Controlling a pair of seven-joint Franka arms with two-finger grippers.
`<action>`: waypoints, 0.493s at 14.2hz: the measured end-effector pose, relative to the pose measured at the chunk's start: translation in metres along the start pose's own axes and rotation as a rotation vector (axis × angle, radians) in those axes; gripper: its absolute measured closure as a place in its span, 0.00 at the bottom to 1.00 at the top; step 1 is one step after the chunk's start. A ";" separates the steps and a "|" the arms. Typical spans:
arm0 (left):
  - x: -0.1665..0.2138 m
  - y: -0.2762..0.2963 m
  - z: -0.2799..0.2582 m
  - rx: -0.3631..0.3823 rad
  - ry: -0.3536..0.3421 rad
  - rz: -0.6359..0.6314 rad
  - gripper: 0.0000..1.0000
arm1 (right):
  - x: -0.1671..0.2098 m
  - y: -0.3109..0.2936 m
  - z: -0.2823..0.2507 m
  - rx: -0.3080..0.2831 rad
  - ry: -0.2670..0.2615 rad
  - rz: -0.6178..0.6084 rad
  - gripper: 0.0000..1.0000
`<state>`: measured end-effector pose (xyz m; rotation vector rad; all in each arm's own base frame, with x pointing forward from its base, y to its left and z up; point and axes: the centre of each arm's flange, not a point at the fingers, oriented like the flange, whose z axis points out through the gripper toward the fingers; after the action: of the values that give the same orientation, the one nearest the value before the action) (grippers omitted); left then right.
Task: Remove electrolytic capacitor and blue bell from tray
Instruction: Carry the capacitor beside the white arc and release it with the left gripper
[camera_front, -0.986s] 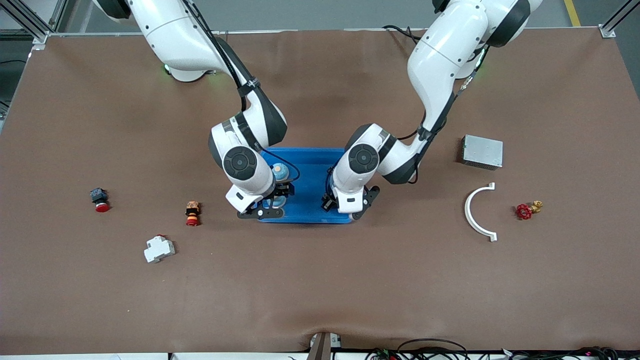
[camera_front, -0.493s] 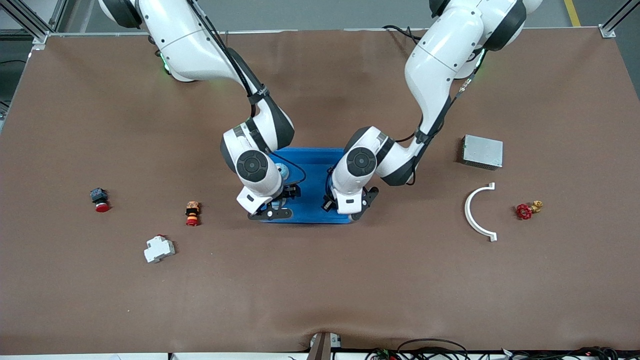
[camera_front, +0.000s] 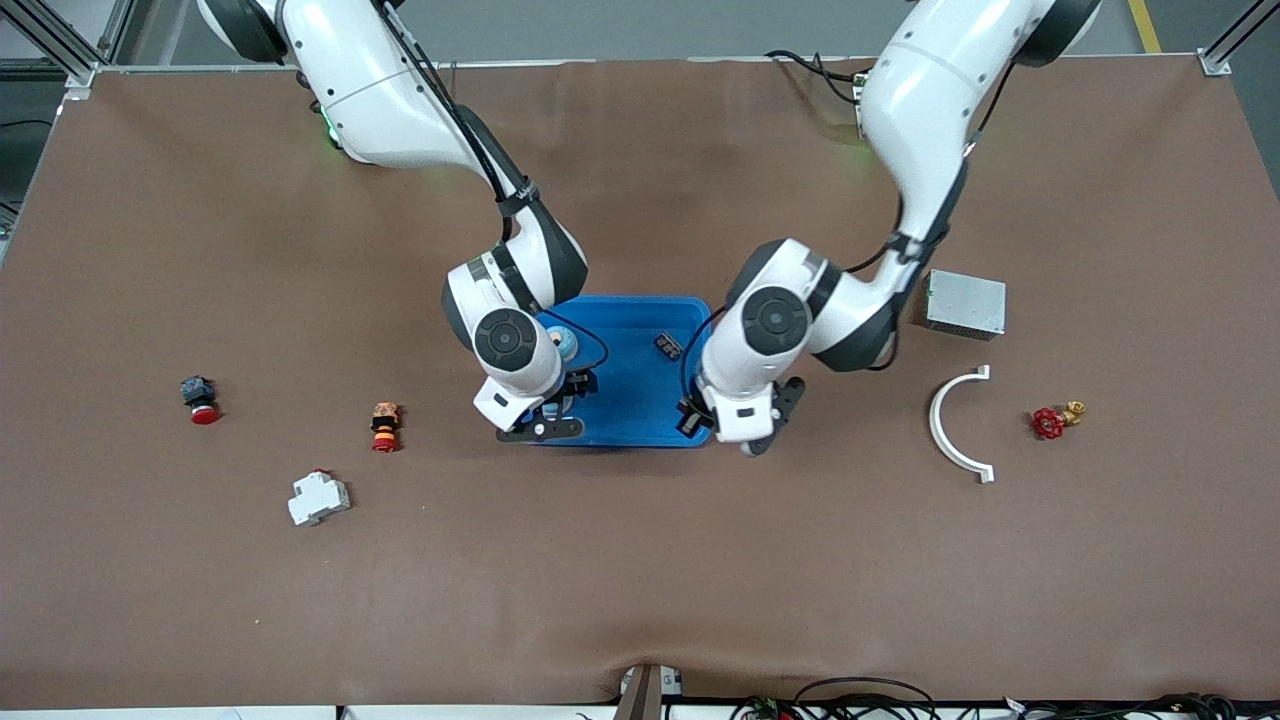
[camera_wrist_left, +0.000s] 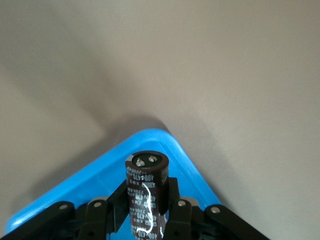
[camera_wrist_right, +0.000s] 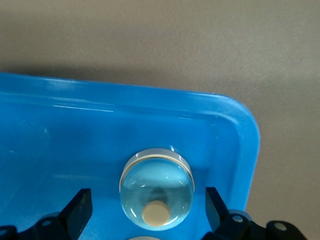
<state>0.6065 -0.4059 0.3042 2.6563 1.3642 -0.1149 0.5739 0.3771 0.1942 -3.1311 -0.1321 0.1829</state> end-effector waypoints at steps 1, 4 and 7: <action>0.012 -0.002 -0.023 0.006 0.005 0.005 0.67 | -0.002 0.000 0.006 -0.004 -0.008 -0.002 0.00; 0.049 -0.012 -0.070 0.017 0.048 0.003 0.67 | -0.008 -0.002 0.015 -0.012 -0.024 -0.008 0.00; 0.124 -0.044 -0.085 0.057 0.081 0.008 0.67 | -0.008 -0.002 0.017 -0.014 -0.026 -0.008 0.03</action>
<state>0.6428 -0.2672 0.3669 2.7413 1.3944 -0.0463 0.5634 0.3782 0.1786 -3.1419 -0.1471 0.2240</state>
